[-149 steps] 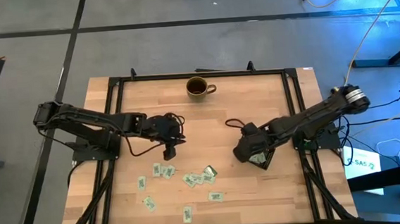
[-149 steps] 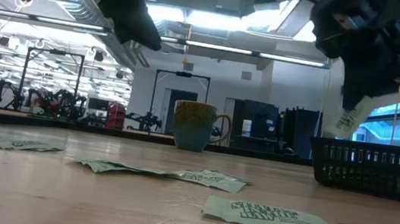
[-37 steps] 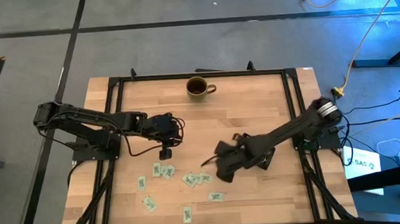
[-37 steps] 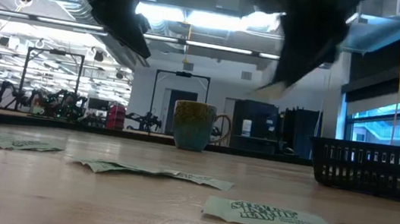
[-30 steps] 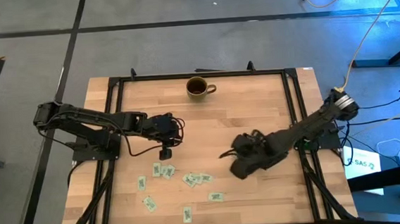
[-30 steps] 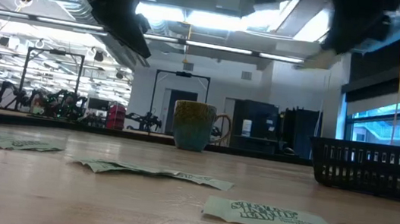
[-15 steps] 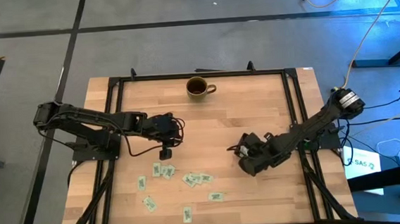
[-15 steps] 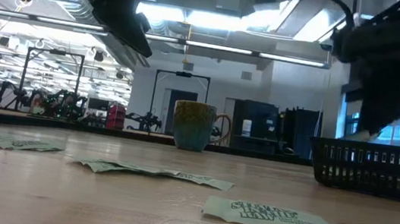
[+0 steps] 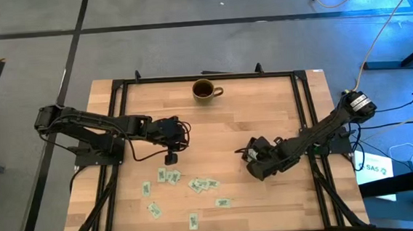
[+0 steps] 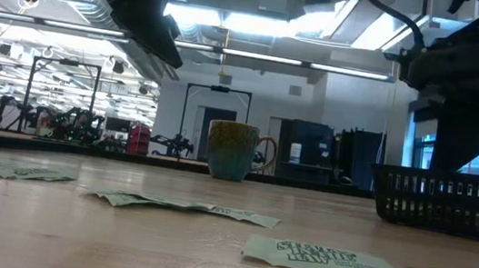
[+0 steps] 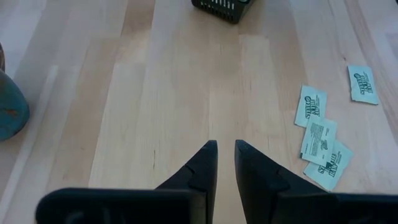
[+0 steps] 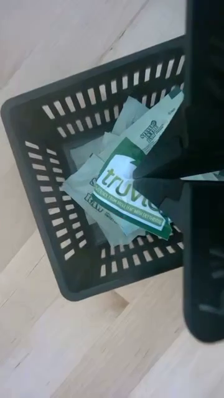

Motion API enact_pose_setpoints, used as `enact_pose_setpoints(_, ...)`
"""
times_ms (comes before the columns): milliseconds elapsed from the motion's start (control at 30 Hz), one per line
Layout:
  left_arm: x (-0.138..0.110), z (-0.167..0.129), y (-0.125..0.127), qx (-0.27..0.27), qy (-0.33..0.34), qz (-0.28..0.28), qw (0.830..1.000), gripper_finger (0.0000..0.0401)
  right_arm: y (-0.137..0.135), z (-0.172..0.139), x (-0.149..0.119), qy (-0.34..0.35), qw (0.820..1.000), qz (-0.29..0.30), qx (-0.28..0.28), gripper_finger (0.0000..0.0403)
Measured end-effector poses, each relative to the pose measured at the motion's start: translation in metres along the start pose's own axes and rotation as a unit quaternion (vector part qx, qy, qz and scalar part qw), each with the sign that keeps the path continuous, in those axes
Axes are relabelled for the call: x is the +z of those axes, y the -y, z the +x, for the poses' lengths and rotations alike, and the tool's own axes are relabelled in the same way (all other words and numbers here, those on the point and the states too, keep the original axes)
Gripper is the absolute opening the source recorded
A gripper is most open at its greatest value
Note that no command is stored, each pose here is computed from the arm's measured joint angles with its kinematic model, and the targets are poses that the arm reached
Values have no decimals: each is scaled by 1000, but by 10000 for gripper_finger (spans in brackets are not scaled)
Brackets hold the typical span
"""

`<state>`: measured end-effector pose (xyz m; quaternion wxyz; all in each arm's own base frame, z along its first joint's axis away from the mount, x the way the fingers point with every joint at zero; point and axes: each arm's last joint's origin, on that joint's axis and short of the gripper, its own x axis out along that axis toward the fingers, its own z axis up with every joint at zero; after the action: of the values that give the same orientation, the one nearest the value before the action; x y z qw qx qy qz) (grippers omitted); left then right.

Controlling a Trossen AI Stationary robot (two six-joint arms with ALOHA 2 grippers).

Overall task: Pick and place Stevia / Truvia into bins
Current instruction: Put the truvia packet into the black bin, then put the stevia packet into the black bin

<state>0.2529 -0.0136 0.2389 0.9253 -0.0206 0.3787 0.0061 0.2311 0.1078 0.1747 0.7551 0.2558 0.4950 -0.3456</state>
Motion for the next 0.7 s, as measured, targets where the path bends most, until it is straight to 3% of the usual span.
enact_pose_setpoints(133, 0, 0, 0, 0, 0, 0, 1000, 54, 0, 0, 0, 0, 1000, 0, 0, 19)
enact_pose_setpoints(400, 0, 0, 0, 0, 1, 0, 1000, 50, -5, -7, 3, -11, 1000, 1, 11, 104)
enact_pose_setpoints(567, 0, 0, 0, 0, 0, 0, 1000, 51, -23, -27, 15, 4, 997, -56, 59, 124)
enact_pose_setpoints(700, 0, 0, 0, 0, 0, 0, 1000, 52, -50, -47, 27, 56, 978, -121, 163, 126)
